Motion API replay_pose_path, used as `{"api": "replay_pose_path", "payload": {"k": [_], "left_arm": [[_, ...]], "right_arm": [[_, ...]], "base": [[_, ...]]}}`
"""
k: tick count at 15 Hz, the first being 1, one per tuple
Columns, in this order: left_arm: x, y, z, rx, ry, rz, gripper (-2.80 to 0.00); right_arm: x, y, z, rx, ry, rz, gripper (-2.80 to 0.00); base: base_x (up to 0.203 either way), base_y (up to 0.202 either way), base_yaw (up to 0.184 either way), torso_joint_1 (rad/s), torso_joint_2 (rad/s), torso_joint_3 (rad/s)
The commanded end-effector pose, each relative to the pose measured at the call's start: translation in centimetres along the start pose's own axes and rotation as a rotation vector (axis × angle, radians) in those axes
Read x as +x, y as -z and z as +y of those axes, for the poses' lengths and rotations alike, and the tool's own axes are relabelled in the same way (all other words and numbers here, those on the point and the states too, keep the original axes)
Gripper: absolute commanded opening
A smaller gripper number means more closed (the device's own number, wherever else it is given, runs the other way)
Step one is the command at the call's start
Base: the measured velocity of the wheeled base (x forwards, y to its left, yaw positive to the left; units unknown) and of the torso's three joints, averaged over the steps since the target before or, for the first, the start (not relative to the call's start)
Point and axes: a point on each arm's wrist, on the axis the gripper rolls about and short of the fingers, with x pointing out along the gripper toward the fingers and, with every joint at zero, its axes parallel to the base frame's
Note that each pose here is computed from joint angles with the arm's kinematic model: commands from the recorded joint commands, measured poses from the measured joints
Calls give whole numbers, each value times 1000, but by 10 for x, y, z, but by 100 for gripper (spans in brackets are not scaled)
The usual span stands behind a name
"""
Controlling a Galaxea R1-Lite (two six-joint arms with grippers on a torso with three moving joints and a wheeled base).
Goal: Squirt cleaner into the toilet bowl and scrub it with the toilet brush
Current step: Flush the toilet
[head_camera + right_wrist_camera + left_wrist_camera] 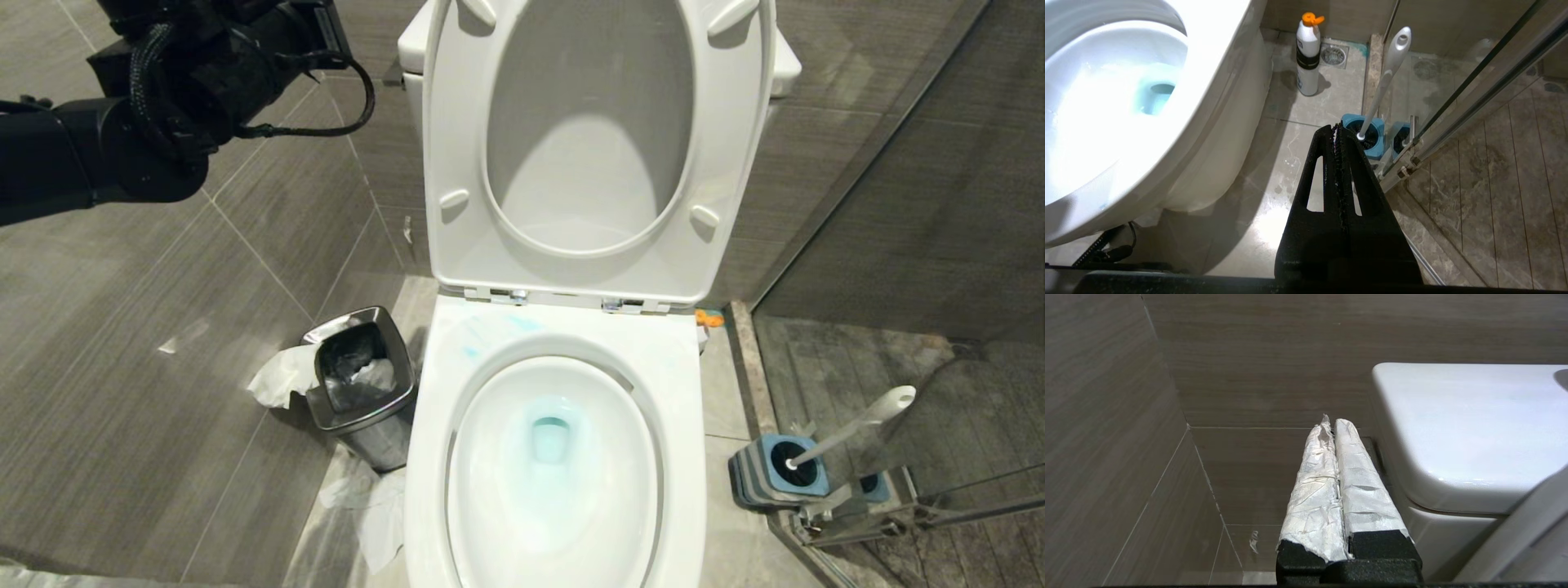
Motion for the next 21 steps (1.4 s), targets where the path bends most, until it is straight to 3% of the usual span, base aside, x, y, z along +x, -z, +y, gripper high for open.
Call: {"api": "replay_pose_path", "payload": {"k": [1, 10, 13, 21], "left_arm": [[-3, -11, -1, -4, -10, -30, -280], [-9, -25, 0, -6, -24, -58, -280], [-6, -17, -2, -7, -17, -43, -280], [7, 17, -29, -34, 39, -29, -280]], "right_arm": [[0, 0, 0, 0, 0, 1, -280], [0, 0, 0, 0, 0, 2, -280], [0, 0, 0, 0, 0, 2, -280], [0, 0, 0, 0, 0, 0, -280]], "base": [[0, 0, 0, 3, 5, -123], [0, 0, 0, 1, 1, -15], [0, 0, 0, 0, 0, 0], [0, 0, 0, 0, 0, 0]]}}
